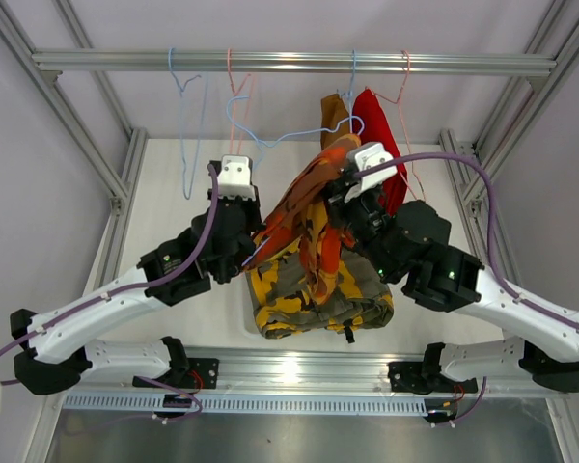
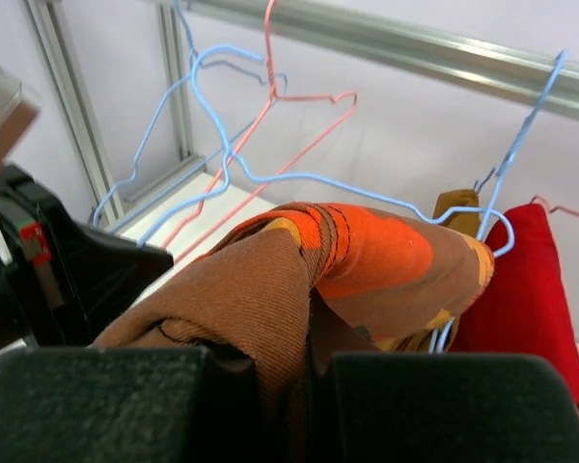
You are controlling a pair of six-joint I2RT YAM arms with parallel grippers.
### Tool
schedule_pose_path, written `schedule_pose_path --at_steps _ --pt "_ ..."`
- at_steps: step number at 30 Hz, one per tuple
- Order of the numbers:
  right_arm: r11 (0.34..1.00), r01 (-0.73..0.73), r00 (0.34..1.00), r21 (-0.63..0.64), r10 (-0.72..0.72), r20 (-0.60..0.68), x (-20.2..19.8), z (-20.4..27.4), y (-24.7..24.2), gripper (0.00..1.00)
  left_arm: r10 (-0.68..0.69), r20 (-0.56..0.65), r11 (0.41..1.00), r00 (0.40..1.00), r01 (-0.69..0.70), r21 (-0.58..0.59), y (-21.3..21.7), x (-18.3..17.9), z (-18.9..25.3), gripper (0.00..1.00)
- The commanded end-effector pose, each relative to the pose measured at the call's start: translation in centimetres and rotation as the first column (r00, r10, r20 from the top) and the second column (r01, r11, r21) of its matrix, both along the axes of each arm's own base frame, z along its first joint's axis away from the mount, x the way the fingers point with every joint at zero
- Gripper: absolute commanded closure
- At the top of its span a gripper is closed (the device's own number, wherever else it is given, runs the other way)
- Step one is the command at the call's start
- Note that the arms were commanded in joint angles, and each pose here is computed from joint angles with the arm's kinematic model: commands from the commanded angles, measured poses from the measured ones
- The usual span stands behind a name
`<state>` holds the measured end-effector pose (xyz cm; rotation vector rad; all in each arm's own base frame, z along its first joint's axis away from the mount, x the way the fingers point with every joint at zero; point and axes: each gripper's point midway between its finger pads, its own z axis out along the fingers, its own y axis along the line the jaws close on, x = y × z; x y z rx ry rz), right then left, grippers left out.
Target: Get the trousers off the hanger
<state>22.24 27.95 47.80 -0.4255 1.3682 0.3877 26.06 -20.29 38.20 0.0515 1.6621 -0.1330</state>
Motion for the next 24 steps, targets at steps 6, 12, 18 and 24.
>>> schedule_pose_path --at_steps 6,12,18,24 --pt "0.953 -0.043 0.991 0.300 0.004 0.131 -1.2 11.6 -3.1 1.00 -0.059 -0.030 0.997 0.998 0.060 0.045 -2.1 0.2 -1.5 0.99" --pt "0.943 -0.072 0.989 0.326 0.025 0.145 -1.4 13.7 -2.8 1.00 -0.052 -0.028 0.990 0.998 0.055 0.126 -3.2 0.3 -2.5 0.99" --pt "0.947 -0.087 0.988 0.310 0.042 0.151 -1.9 15.0 -3.3 1.00 -0.065 -0.029 0.978 0.997 0.069 0.195 -4.5 0.2 -3.7 0.99" --pt "0.953 -0.060 0.989 0.296 0.017 0.146 -2.6 15.9 -6.3 1.00 -0.079 -0.038 0.962 0.996 0.086 0.258 -5.8 0.2 -5.1 0.99"
